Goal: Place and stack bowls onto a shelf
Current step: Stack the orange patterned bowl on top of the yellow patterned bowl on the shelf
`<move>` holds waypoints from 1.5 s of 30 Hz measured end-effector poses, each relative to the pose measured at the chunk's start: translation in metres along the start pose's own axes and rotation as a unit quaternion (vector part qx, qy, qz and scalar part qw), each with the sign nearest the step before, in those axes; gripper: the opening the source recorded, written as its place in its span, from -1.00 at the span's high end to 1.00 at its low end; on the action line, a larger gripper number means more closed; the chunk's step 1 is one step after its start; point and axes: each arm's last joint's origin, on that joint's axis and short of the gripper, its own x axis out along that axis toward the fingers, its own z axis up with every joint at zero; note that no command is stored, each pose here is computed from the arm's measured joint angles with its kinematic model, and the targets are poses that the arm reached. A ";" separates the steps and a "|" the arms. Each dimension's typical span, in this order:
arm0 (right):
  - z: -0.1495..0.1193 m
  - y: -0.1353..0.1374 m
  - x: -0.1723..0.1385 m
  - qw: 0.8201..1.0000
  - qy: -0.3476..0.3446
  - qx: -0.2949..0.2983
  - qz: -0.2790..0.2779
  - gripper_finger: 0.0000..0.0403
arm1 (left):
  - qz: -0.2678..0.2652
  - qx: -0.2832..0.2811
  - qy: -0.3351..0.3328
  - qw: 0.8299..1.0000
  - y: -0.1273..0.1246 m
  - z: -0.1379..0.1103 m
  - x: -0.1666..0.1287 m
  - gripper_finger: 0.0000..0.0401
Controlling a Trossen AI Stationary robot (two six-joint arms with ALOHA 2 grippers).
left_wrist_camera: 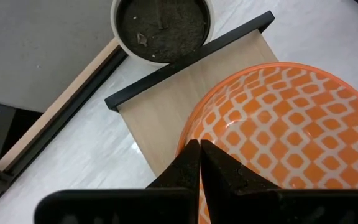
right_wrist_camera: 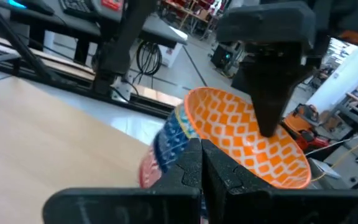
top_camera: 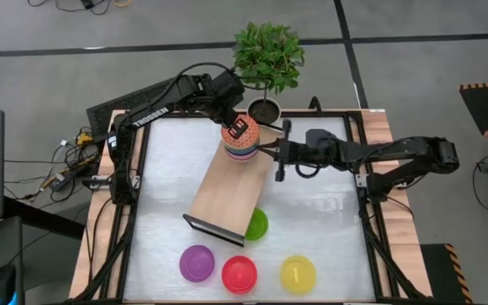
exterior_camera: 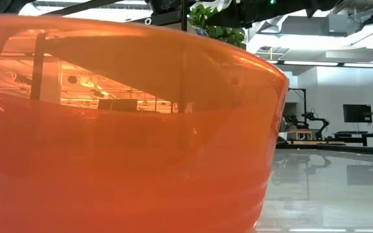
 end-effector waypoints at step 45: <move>-0.005 -0.003 0.002 1.000 0.016 -0.004 0.003 0.90 | -0.001 -0.005 -0.025 1.000 0.000 0.005 -0.008 1.00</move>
